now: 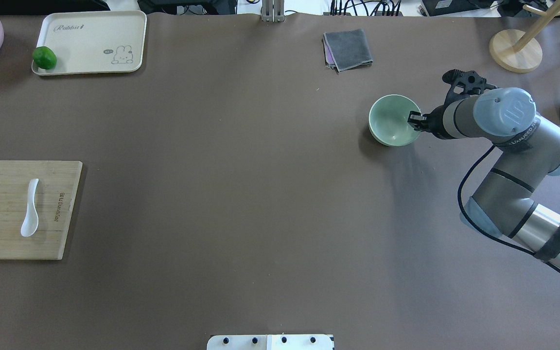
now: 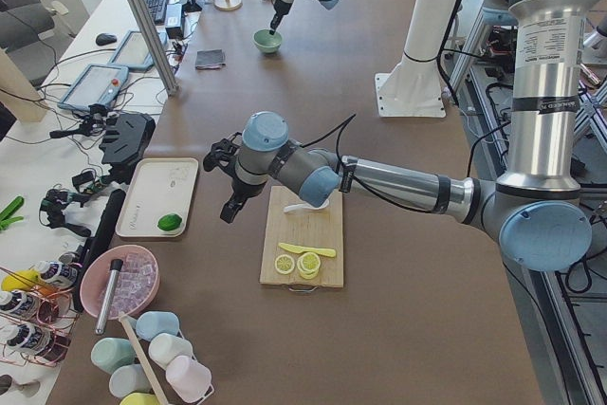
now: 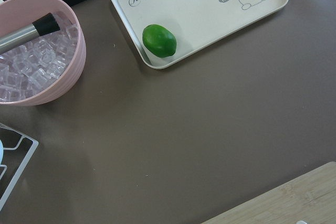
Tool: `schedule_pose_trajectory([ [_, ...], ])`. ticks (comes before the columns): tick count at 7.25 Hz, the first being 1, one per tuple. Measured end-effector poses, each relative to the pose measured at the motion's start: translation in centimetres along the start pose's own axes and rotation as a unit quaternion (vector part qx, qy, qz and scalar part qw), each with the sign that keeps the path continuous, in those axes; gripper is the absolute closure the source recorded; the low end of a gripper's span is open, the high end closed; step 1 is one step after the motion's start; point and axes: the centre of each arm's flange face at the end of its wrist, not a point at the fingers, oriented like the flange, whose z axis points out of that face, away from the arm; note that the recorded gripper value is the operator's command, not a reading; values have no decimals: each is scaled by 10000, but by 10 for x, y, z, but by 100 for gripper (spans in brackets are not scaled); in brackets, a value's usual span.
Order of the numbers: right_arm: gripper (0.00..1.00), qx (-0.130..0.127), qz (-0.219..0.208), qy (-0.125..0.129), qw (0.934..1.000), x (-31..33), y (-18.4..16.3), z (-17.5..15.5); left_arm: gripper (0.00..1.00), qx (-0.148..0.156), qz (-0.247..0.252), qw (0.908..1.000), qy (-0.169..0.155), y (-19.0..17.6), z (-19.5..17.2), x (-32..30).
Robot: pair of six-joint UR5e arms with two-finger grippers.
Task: Place spoon in bowl
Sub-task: 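Drag the pale green bowl with the right gripper toward the table center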
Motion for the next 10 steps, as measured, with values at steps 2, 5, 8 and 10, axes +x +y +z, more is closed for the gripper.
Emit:
schedule_pose_trajectory([
  [2, 100, -202, 363, 9, 9991, -70, 9, -42, 1, -3, -1, 10000, 16, -2, 1, 3],
  [5, 100, -438, 935, 230, 9944, -201, 126, -72, 1, -22, -43, 10000, 83, -7, 8, 13],
  [8, 0, -443, 1113, 573, 9911, -275, 210, -69, 1, 30, -156, 9996, 217, -11, 20, 33],
  [10, 0, -299, 1066, 486, 9927, -287, 201, -77, 1, 34, -261, 9993, 250, -11, 24, 38],
])
